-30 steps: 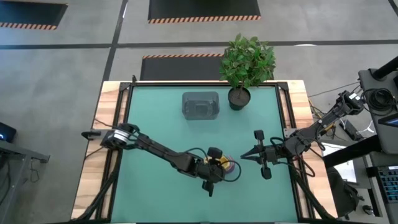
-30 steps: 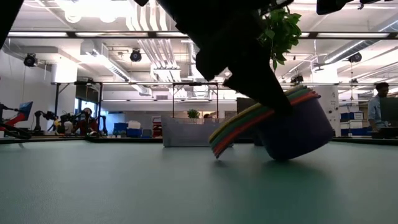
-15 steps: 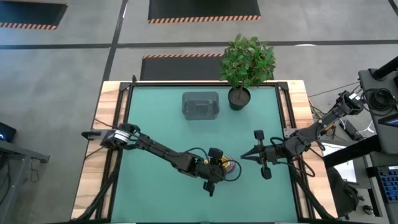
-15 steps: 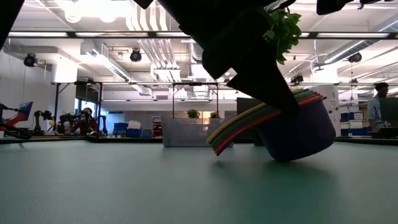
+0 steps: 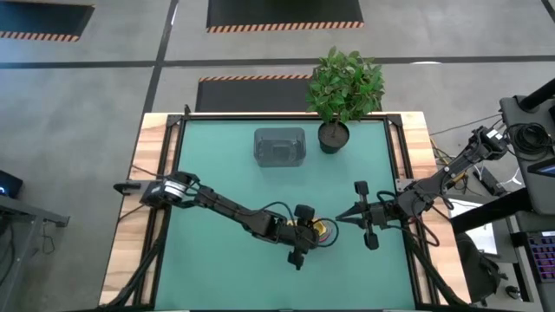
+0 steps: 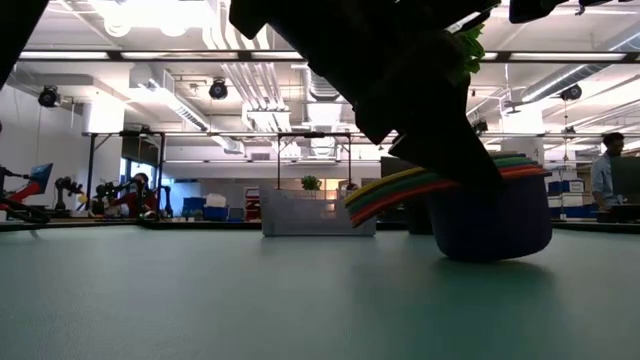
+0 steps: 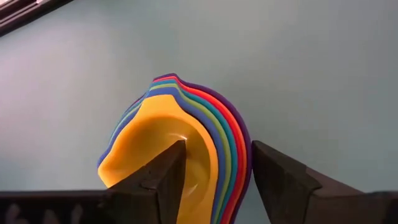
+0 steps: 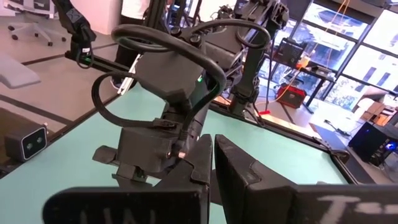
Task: Nest measuring cups in basket
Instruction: Put the measuring cup into the bin
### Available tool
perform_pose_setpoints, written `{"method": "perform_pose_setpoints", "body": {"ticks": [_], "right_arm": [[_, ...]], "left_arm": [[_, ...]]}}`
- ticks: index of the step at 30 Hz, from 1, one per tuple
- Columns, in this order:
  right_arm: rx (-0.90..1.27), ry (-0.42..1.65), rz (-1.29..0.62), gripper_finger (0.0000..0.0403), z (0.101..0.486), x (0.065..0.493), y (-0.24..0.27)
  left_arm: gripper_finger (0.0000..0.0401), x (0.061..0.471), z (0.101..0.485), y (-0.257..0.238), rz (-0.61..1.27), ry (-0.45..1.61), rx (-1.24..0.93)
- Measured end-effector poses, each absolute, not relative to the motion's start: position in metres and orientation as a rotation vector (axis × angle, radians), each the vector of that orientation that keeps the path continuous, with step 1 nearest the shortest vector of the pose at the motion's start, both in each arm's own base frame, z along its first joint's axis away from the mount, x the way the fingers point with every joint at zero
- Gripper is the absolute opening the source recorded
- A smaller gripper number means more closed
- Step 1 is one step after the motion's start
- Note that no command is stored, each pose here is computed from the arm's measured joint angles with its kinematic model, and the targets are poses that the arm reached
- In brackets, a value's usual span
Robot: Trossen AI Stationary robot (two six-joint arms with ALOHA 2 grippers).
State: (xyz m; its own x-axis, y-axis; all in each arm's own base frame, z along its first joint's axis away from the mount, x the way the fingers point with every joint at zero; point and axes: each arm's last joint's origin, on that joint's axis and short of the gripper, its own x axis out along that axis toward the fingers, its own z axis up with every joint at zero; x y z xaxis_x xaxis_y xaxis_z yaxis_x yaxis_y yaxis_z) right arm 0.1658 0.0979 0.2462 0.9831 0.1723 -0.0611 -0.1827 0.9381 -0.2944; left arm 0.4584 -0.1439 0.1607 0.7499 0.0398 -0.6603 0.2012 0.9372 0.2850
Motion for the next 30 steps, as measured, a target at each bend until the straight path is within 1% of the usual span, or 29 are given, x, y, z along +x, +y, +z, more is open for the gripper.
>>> {"method": "perform_pose_setpoints", "body": {"ticks": [10, 23, 26, 30], "right_arm": [[-0.304, 0.035, 0.182, 0.0009, 0.2462, 0.1657, 0.0979], [-0.310, 0.045, 0.183, 0.0009, 0.2452, 0.1656, 0.0978], [-0.310, 0.045, 0.183, 0.0009, 0.2452, 0.1656, 0.0978], [-0.310, 0.045, 0.183, 0.0009, 0.2452, 0.1656, 0.0978]], "left_arm": [[0.0163, 0.4613, 0.1571, -0.1444, -0.092, 0.702, 0.340], [0.0218, 0.4633, 0.1538, -0.1434, -0.103, 0.700, 0.340], [0.0217, 0.4638, 0.1538, -0.1422, -0.110, 0.700, 0.335], [0.0204, 0.4641, 0.1538, -0.1414, -0.108, 0.698, 0.333]]}}
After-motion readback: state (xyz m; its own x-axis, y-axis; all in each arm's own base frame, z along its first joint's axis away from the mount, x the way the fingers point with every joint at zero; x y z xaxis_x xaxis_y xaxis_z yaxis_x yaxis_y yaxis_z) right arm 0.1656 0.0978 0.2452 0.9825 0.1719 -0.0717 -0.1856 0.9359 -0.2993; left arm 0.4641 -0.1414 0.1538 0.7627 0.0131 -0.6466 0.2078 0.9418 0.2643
